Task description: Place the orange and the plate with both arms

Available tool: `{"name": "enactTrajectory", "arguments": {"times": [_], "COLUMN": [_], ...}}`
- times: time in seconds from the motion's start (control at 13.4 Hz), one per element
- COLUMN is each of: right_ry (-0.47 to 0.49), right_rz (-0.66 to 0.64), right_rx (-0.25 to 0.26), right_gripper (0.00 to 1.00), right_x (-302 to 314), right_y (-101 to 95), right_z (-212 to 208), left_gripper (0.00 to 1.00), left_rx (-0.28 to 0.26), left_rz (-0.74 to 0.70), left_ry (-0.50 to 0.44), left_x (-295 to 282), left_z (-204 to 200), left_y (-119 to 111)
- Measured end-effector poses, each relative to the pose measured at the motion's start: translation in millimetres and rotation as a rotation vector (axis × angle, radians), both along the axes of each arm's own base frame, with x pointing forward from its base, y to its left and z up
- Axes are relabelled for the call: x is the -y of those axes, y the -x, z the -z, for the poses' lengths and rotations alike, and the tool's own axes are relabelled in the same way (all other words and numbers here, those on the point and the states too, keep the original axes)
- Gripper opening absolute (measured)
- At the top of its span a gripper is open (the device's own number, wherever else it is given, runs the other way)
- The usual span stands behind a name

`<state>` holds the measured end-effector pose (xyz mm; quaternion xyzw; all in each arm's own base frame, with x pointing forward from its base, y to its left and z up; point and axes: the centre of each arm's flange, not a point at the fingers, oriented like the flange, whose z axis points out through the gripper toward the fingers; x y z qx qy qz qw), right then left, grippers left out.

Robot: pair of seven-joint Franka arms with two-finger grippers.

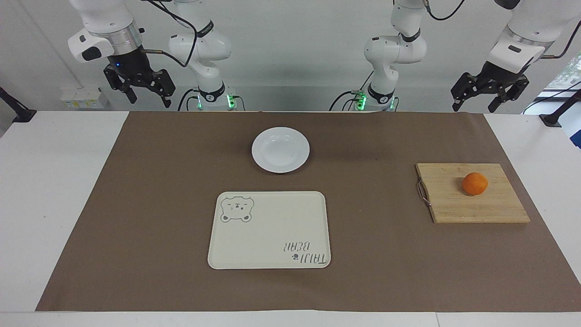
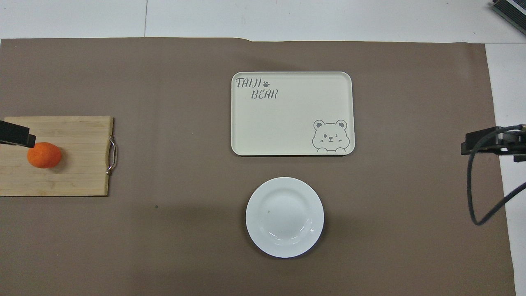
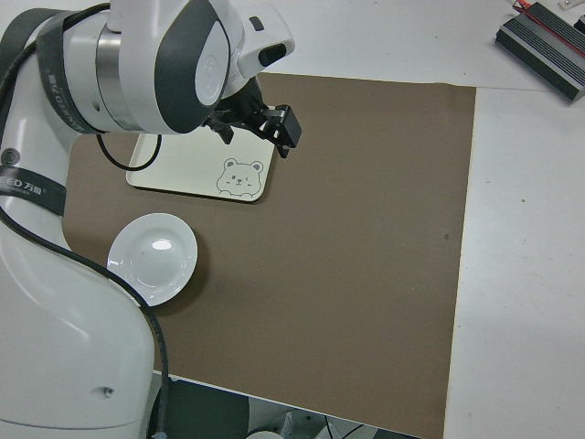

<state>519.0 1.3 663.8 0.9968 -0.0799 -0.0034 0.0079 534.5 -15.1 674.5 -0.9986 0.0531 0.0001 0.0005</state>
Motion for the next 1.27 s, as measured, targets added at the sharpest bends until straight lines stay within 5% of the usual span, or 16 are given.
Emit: {"name": "enactTrajectory", "arguments": {"times": [1.27], "right_ry": [-0.002], "right_rz": [-0.025], "right_rx": [-0.001], "right_gripper": [1.0], "right_x": [0.9], "right_y": [0.0], "right_z": [0.0], "left_gripper": [1.0], "left_rx": [0.003], "left_rz": [0.001], "left_ry": [0.0], "left_x": [0.4], "left_z": [-0.3], "left_y": [-0.2]}}
